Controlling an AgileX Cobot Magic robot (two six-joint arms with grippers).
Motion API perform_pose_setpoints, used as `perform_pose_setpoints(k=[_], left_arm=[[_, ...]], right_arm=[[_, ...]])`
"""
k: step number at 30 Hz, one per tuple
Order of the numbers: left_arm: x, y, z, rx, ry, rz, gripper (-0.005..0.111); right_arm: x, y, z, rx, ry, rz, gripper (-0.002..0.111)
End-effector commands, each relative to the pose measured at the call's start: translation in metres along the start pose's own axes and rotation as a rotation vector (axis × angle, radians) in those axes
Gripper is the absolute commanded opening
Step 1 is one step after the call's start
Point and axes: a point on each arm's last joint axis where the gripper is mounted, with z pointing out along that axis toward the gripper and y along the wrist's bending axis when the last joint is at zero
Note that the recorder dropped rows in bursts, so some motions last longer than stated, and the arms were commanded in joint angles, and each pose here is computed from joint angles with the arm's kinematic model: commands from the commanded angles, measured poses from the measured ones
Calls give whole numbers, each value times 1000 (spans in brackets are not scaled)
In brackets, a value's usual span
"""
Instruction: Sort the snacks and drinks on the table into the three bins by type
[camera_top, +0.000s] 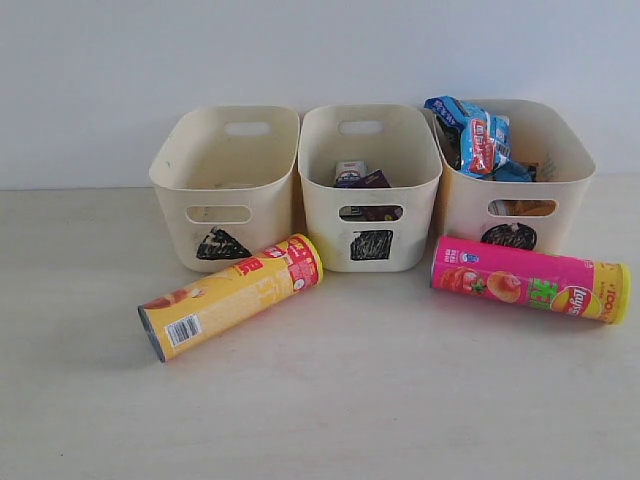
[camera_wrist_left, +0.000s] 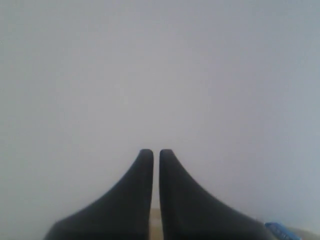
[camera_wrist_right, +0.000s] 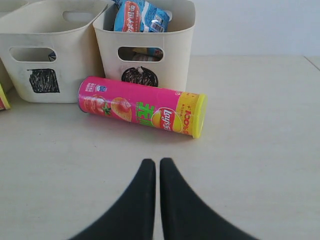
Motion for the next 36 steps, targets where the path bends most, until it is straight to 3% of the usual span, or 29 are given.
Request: perform_pose_setpoints(k=[1, 8, 11, 21, 26, 28, 34, 36], left_arm=[[-2, 0, 33, -33, 165, 43, 4], [12, 6, 80, -82, 456, 188, 4], [22, 11, 97, -115, 566, 193, 4], [47, 18, 129, -119, 916, 374, 4], [57, 8, 140, 10, 1170, 435, 4], [63, 3, 145, 54, 1241, 398, 4], [93, -23, 158, 328, 1346, 394, 4], [104, -31, 162, 370, 1364, 402, 4]], right_arm=[[1, 0, 0, 3, -5, -3, 0], [1, 0, 0, 3, -5, -3, 0], [1, 0, 0, 3, -5, -3, 0], [1, 0, 0, 3, -5, -3, 0], [1, 0, 0, 3, -5, -3, 0], [1, 0, 0, 3, -5, -3, 0], [1, 0, 0, 3, -5, -3, 0], [1, 0, 0, 3, -5, -3, 0]])
